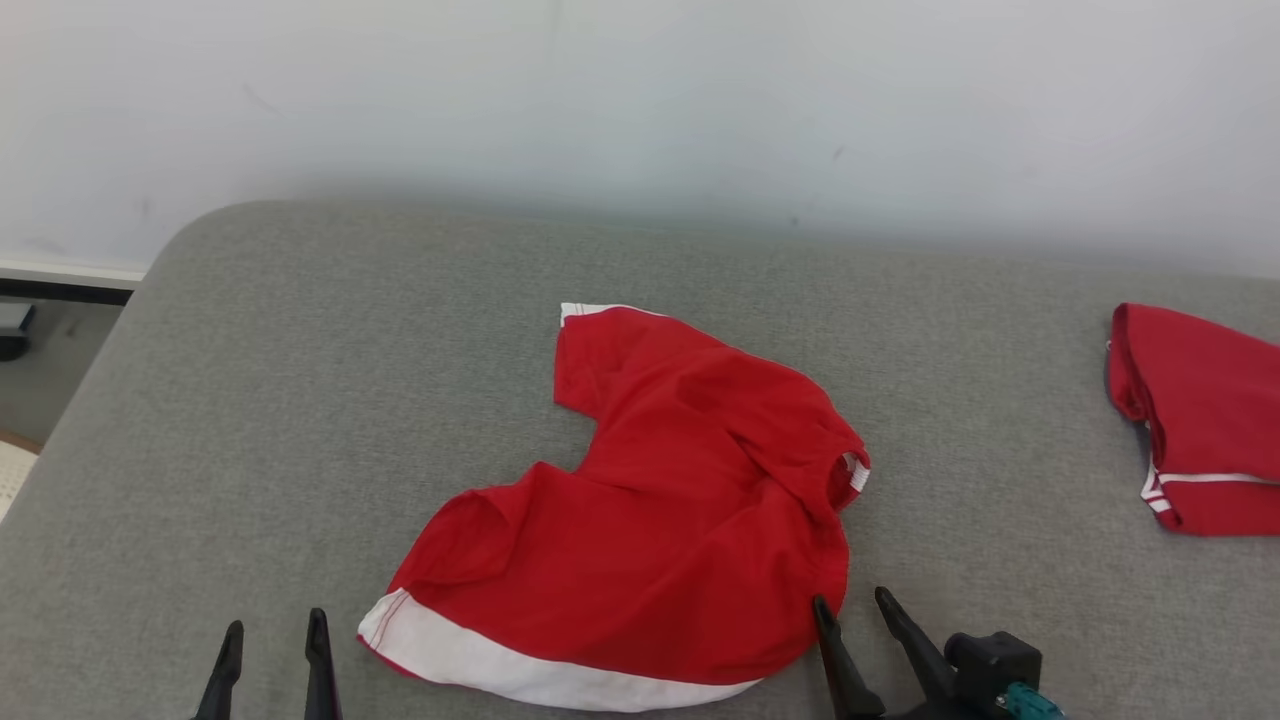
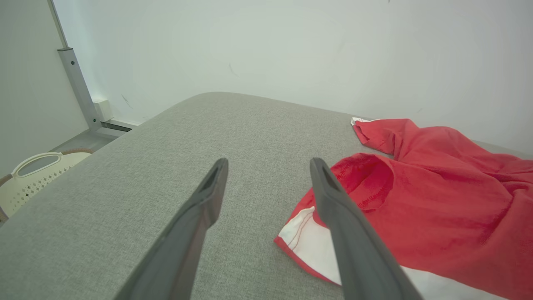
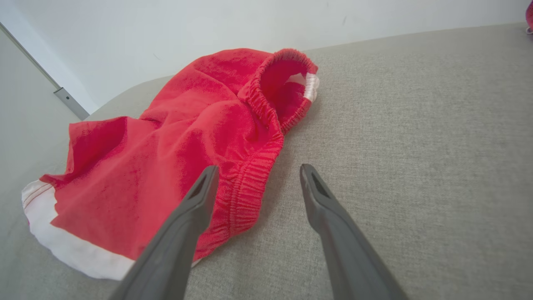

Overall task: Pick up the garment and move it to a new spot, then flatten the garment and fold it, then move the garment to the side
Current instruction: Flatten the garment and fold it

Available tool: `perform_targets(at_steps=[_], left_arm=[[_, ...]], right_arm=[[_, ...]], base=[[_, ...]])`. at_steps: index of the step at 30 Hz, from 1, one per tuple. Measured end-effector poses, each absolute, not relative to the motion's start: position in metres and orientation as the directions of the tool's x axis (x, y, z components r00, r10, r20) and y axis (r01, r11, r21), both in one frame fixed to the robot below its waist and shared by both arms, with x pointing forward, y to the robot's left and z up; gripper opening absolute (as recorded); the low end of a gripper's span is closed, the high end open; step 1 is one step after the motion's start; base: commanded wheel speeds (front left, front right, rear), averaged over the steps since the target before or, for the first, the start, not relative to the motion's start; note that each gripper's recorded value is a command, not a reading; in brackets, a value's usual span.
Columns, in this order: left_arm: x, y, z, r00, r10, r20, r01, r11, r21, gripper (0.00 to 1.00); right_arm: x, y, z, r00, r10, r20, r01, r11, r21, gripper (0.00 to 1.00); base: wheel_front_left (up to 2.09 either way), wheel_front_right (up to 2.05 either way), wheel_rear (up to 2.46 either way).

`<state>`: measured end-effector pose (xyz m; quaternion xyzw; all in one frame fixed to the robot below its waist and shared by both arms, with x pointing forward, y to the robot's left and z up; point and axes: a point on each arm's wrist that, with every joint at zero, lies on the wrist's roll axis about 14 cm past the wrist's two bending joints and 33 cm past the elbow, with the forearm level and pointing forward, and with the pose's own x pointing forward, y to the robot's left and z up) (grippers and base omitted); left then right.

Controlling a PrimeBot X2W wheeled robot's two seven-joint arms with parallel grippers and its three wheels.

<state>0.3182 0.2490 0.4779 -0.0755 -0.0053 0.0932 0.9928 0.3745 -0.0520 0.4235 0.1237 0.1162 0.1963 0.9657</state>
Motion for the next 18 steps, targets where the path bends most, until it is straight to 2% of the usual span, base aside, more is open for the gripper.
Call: perform_targets(at_steps=[2, 3, 4, 5, 6, 12, 18], left_arm=[[0.316, 0.25, 0.477, 0.982, 0.189, -0.005, -0.188, 0.97, -0.151, 1.0], [0.315, 0.251, 0.477, 0.981, 0.194, -0.007, -0.192, 0.969, -0.152, 1.0], [0.313, 0.252, 0.476, 0.98, 0.198, -0.009, -0.197, 0.969, -0.152, 1.0], [0.311, 0.253, 0.476, 0.98, 0.201, -0.01, -0.2, 0.968, -0.152, 1.0], [0.309, 0.253, 0.476, 0.979, 0.204, -0.01, -0.203, 0.967, -0.153, 1.0], [0.303, 0.255, 0.473, 0.977, 0.213, -0.017, -0.213, 0.965, -0.154, 1.0], [0.302, 0.246, 0.469, 0.982, 0.187, -0.029, -0.189, 0.969, -0.158, 1.0]], right_arm=[[0.373, -0.048, 0.42, 0.888, 0.42, -0.189, -0.36, 0.889, 0.284, 1.0], [0.372, -0.044, 0.414, 0.877, 0.433, -0.209, -0.37, 0.885, 0.284, 0.87], [0.369, -0.04, 0.409, 0.867, 0.444, -0.227, -0.375, 0.881, 0.289, 0.49], [0.368, -0.036, 0.405, 0.858, 0.454, -0.241, -0.381, 0.876, 0.294, 0.16], [0.368, -0.033, 0.405, 0.852, 0.462, -0.245, -0.388, 0.873, 0.297, 0.0], [0.376, -0.032, 0.415, 0.86, 0.461, -0.218, -0.396, 0.873, 0.286, 0.0], [0.374, -0.061, 0.431, 0.907, 0.392, -0.156, -0.347, 0.903, 0.255, 0.0]], base=[[0.0, 0.0, 0.0], [0.0, 0.0, 0.0], [0.0, 0.0, 0.0], [0.0, 0.0, 0.0], [0.0, 0.0, 0.0], [0.0, 0.0, 0.0], [0.0, 0.0, 0.0]])
